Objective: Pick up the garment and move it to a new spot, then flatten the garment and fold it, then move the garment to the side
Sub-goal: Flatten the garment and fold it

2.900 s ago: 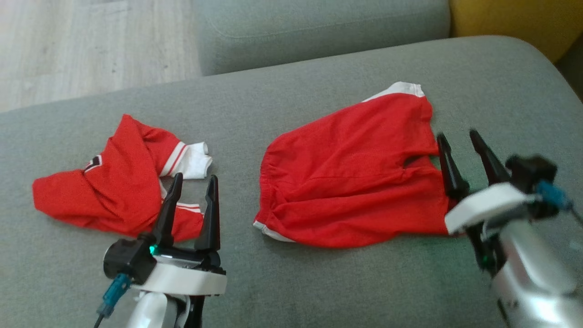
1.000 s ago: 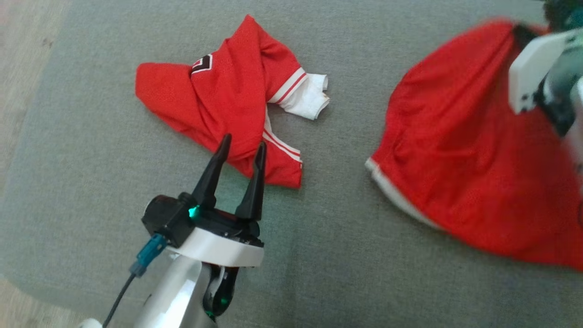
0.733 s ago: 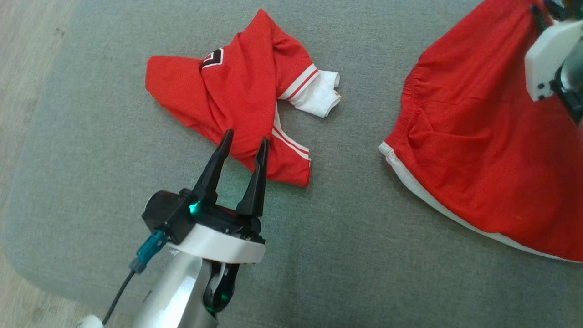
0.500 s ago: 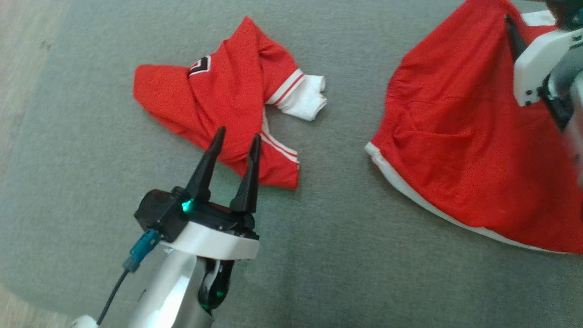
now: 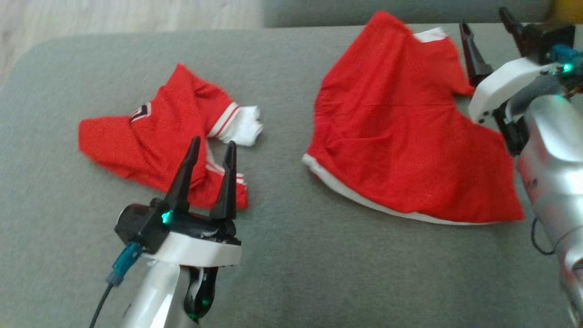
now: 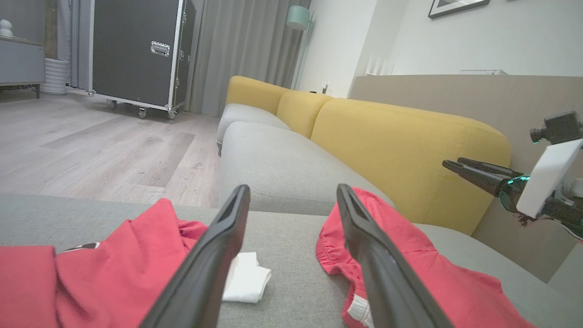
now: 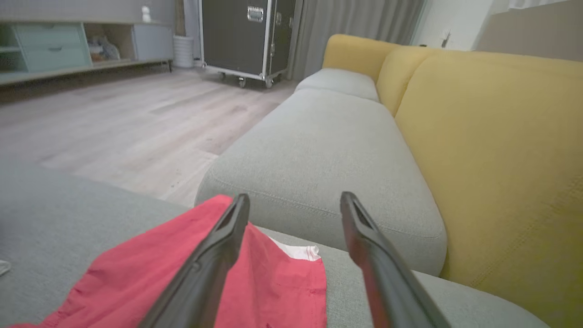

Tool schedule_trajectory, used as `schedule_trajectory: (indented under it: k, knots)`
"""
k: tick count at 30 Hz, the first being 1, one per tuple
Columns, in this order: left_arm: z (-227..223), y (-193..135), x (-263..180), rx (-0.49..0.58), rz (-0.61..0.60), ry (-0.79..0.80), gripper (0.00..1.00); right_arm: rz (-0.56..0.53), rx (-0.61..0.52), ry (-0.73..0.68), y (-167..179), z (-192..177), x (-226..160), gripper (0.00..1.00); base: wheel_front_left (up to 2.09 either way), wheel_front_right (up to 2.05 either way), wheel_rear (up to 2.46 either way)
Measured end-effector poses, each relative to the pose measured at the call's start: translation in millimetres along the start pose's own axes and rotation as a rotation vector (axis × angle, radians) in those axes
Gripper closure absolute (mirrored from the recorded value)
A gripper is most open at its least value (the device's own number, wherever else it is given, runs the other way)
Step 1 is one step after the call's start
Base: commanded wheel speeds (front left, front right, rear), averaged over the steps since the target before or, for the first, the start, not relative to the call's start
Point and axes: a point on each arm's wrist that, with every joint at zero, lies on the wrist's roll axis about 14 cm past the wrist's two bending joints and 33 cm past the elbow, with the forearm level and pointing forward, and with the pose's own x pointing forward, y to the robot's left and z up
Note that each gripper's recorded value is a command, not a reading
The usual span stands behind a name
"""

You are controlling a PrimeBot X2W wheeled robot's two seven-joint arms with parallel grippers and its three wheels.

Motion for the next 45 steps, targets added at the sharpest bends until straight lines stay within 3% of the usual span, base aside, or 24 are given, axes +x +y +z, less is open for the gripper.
schedule_trajectory:
  k: [8, 13, 21, 29, 37, 45]
  knots:
    - [9, -31, 5, -0.014, -0.084, -0.031, 0.0, -0.12, 0.123, -0.19, -23, 27, -65, 0.0, 0.0, 0.0, 0.0]
    - [7, -43, 1, -0.021, -0.11, -0.025, 0.0, -0.222, 0.241, -0.189, -17, -8, -120, 0.0, 0.0, 0.0, 0.0]
    - [1, -54, 0, -0.025, -0.142, -0.005, 0.0, -0.317, 0.307, -0.1, 0, -62, -186, 0.0, 0.0, 0.0, 0.0]
    - [-24, -62, 1, -0.028, -0.176, 0.069, 0.0, -0.338, 0.349, -0.124, 0, -61, -194, 0.0, 0.0, 0.0, 0.0]
    - [-85, -86, -4, 0.088, -0.353, 0.294, 0.0, -0.366, 0.361, -0.087, -7, -75, -196, 0.0, 0.0, 0.0, 0.0]
    - [-124, -71, 19, 0.209, -0.429, 0.465, 0.0, -0.4, 0.379, -0.038, -14, -94, -197, 0.0, 0.0, 0.0, 0.0]
